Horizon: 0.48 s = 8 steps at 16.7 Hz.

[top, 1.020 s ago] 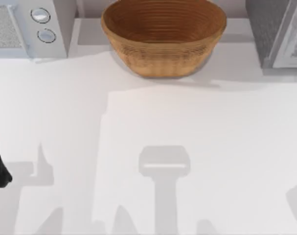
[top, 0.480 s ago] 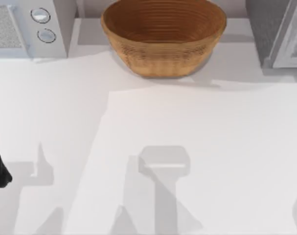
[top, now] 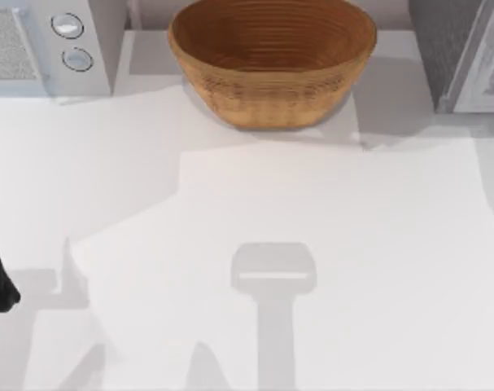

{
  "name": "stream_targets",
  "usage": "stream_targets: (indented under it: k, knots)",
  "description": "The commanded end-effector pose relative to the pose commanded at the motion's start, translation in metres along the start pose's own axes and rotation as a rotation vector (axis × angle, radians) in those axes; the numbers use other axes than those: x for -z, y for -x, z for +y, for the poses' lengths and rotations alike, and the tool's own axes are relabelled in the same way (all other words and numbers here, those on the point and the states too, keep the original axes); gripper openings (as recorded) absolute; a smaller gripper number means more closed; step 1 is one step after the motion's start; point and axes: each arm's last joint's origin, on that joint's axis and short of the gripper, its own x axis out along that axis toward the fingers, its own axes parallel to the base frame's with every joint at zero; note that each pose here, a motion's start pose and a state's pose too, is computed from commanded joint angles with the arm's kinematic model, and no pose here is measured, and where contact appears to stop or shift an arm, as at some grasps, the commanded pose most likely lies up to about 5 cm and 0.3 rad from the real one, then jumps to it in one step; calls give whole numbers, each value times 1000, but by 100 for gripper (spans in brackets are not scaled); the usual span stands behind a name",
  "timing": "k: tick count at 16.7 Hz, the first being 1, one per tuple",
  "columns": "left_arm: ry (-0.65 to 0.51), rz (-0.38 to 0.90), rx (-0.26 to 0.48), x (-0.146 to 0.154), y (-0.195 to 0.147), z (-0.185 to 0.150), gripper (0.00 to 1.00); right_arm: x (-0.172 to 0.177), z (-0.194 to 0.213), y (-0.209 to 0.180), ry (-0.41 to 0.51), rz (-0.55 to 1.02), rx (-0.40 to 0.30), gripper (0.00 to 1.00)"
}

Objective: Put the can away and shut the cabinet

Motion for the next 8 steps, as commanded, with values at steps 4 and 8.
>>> stream_targets:
  k: [4,8]
  knots:
    - [0,0,0,0,0,0,100,2,57,13,23,-2,4,100]
    - [0,0,0,0,0,0,100,4,83,26,39,1,19,100]
